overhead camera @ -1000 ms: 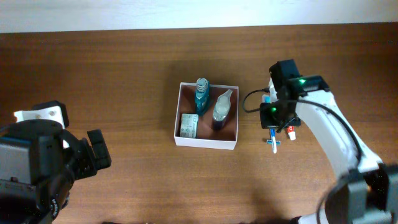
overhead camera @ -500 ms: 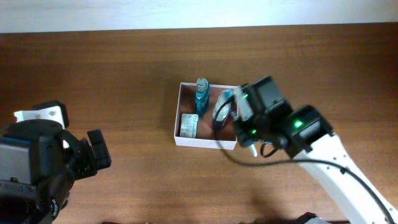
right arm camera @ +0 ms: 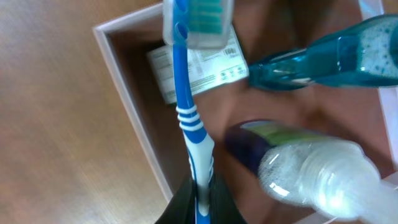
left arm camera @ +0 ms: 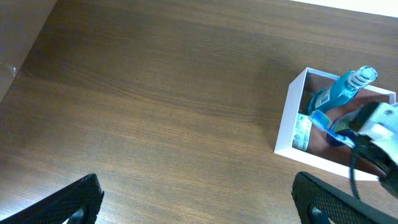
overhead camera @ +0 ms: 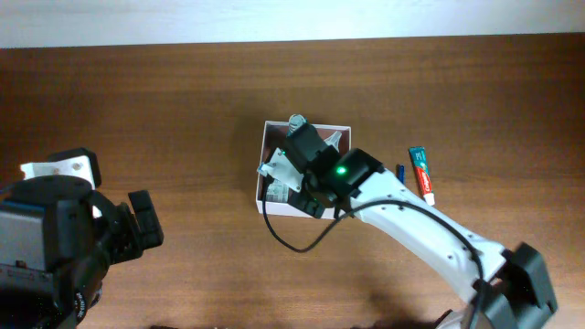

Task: Pack container
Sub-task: 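Carry the toothbrush with the right gripper and drop it in the box, then lower the right gripper onto the blue razor and grasp it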

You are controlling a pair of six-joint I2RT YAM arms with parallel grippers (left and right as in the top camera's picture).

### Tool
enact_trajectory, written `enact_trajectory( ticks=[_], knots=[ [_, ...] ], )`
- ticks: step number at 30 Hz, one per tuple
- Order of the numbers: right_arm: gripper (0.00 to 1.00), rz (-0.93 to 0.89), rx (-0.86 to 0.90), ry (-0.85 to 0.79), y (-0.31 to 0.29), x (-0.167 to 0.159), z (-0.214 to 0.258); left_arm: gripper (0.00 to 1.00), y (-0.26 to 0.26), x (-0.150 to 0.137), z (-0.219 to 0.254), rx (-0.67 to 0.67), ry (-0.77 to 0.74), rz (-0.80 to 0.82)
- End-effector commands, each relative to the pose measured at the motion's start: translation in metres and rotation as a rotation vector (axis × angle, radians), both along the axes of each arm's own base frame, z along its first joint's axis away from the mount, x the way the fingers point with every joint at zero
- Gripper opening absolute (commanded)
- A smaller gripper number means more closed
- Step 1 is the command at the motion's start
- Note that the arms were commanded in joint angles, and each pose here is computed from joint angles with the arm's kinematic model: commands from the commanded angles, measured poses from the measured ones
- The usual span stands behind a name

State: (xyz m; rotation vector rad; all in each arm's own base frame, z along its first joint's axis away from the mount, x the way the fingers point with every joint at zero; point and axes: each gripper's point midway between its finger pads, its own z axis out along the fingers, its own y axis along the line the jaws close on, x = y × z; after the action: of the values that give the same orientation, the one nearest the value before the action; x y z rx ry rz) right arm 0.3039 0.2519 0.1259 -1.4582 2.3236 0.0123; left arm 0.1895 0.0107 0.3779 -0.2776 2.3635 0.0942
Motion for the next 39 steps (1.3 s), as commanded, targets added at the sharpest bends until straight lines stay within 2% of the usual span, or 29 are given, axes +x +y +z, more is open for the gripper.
enact_trajectory(
  ticks=[1,3,4,5,8,12,15,19,22,24,27,30,34,39],
  knots=[
    [0.33,0.007,-0.073,-0.099,-0.007,0.018,0.006,0.99,0.004,-0.001,0.004,0.012,-0.015,0.009],
    [0.67,-0.003,-0.076,-0.111,-0.009,0.019,0.011,1.0,0.004,-0.001,0.004,0.012,-0.015,0.009],
    [0.76,-0.011,-0.07,-0.11,-0.01,0.018,0.014,0.99,0.004,-0.001,0.004,0.012,-0.015,0.009],
    [0.99,-0.062,-0.038,-0.109,-0.011,0.015,0.025,0.99,0.004,-0.001,0.004,0.012,-0.015,0.009],
    [0.99,-0.173,0.039,-0.117,-0.016,0.011,0.048,0.99,0.004,-0.001,0.004,0.012,-0.015,0.009],
    [0.99,-0.424,0.222,-0.128,-0.036,0.007,0.091,0.99,0.003,-0.001,0.004,0.012,-0.014,0.009],
    [0.99,-0.592,0.341,-0.083,-0.062,0.003,0.112,0.99,0.004,-0.001,0.004,0.012,-0.015,0.009],
    [0.99,-0.837,0.379,-0.051,-0.118,0.006,0.118,0.99,0.004,-0.001,0.004,0.012,-0.015,0.009],
    [0.99,-1.07,0.34,0.005,-0.169,0.01,0.099,0.99,0.004,-0.001,0.004,0.012,-0.015,0.009],
    [0.99,-1.141,0.289,0.048,-0.188,0.01,0.079,0.99,0.004,-0.001,0.004,0.012,-0.015,0.009],
    [0.99,-1.201,0.215,0.115,-0.204,0.01,0.044,0.99,0.004,-0.001,0.004,0.012,-0.015,0.009],
    [0.89,-1.261,0.145,0.187,-0.218,0.01,0.003,0.99,0.004,-0.001,0.004,0.012,-0.015,0.009],
    [0.88,-1.346,0.103,0.282,-0.231,0.011,-0.04,0.99,0.004,-0.001,0.004,0.012,-0.015,0.009],
    [0.79,-1.359,0.078,0.362,-0.229,0.019,-0.077,0.99,0.004,-0.001,0.004,0.012,-0.015,0.009]
  ],
)
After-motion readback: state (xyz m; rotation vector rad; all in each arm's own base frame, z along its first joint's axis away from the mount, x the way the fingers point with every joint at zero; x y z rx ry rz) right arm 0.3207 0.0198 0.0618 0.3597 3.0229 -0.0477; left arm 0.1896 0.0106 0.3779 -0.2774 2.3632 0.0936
